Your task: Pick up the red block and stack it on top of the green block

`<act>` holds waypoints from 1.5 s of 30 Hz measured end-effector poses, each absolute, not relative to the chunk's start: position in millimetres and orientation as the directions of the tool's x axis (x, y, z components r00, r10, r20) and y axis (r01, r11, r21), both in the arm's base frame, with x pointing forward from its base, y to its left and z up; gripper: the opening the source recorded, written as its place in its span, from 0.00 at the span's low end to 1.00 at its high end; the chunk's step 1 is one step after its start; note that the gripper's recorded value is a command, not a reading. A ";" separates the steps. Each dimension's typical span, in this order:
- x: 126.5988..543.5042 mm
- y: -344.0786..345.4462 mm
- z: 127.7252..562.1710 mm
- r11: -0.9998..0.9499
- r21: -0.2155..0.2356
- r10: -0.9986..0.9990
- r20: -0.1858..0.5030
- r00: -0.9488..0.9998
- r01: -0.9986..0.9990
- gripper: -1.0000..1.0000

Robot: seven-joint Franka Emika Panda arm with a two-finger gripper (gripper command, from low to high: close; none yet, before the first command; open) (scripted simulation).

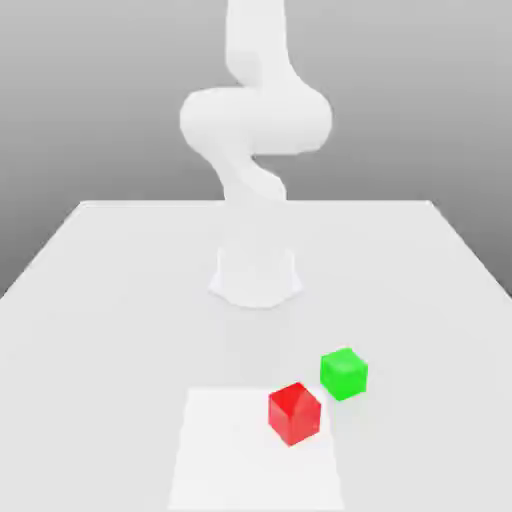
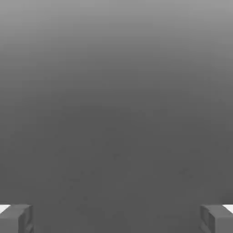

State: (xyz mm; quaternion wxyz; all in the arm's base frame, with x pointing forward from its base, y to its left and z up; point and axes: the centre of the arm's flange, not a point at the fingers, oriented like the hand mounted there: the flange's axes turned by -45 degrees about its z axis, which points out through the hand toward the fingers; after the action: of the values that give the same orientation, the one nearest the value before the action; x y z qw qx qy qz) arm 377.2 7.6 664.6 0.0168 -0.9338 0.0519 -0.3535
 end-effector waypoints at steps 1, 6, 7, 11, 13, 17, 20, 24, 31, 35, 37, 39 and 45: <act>388.9 10.6 644.0 -0.989 -0.090 -0.150 0.630 0.762 -0.120 0.50; 428.3 22.2 543.0 -0.941 -0.161 -0.338 0.484 0.807 -0.297 0.50; 433.1 24.3 522.5 -0.927 -0.169 -0.374 0.454 0.809 -0.334 0.50; 442.4 31.5 440.7 -0.859 -0.179 -0.512 0.329 0.793 -0.480 0.50; 441.3 34.8 400.4 -0.816 -0.171 -0.577 0.267 0.772 -0.552 0.50; 428.0 40.8 323.0 -0.717 -0.130 -0.697 0.151 0.701 -0.685 0.50; 409.0 45.1 269.0 -0.631 -0.080 -0.775 0.075 0.627 -0.771 0.50; 381.9 50.9 209.0 -0.533 -0.010 -0.846 0.007 0.533 -0.846 0.50; 378.1 50.5 149.4 -0.517 -0.001 -0.856 0.000 0.517 -0.856 0.00; 378.4 50.6 149.6 -0.517 -0.004 -0.856 0.000 0.517 -0.856 0.00; 378.0 50.6 147.5 -0.517 -0.003 -0.856 0.000 0.517 -0.856 0.00; 379.2 50.7 161.9 -0.516 -0.003 -0.856 0.000 0.516 -0.856 0.00; 373.1 58.7 212.8 -0.530 -0.006 -0.848 -0.004 0.530 -0.848 0.00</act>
State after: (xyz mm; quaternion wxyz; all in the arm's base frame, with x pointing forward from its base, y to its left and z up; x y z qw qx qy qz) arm 373.1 58.7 212.8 0.0035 -0.8748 0.4845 0.0004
